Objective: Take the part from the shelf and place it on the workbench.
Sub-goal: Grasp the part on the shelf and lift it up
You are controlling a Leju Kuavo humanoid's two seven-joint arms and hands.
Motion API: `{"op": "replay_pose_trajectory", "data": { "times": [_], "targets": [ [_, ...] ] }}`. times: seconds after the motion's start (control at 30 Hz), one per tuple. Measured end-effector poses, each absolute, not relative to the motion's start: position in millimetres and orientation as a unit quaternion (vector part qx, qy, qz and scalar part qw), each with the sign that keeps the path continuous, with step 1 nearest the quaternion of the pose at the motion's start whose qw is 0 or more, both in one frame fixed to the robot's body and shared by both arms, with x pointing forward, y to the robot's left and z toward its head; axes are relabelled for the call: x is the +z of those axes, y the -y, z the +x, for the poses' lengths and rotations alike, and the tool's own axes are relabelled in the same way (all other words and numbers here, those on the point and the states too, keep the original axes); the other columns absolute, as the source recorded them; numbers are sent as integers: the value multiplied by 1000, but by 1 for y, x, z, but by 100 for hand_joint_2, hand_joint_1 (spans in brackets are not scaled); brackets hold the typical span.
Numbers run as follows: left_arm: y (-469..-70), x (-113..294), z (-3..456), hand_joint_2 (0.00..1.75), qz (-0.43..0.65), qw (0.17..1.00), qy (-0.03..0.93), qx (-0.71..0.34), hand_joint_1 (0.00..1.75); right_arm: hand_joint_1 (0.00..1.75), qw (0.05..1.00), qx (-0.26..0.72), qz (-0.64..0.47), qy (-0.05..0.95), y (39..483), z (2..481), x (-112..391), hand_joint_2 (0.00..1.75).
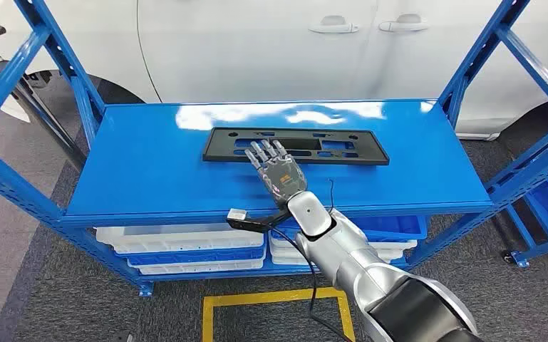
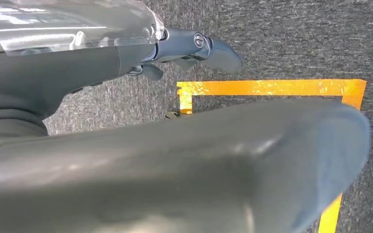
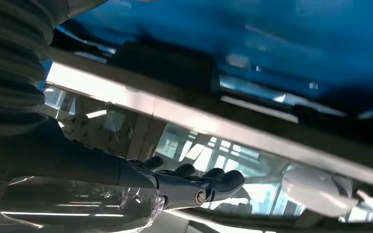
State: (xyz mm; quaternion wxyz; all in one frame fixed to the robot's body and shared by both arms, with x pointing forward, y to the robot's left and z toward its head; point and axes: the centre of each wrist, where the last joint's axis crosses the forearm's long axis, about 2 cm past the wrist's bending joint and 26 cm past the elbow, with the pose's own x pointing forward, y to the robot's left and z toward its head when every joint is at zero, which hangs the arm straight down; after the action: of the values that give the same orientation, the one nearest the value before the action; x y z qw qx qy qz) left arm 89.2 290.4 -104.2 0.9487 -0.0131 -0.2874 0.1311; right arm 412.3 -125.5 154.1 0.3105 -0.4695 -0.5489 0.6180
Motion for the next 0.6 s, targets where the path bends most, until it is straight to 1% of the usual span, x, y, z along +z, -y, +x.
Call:
{"op": "replay_pose_trajectory", "data": {
  "times": [0.27,0.6],
  "targets": [
    [-290,-105,87,0,-14,947,290,137,0,0,311,630,-478,528,129,410,147,175],
    [-293,-105,86,0,-12,947,291,135,0,0,307,636,-469,531,127,405,141,175]
  ]
}}
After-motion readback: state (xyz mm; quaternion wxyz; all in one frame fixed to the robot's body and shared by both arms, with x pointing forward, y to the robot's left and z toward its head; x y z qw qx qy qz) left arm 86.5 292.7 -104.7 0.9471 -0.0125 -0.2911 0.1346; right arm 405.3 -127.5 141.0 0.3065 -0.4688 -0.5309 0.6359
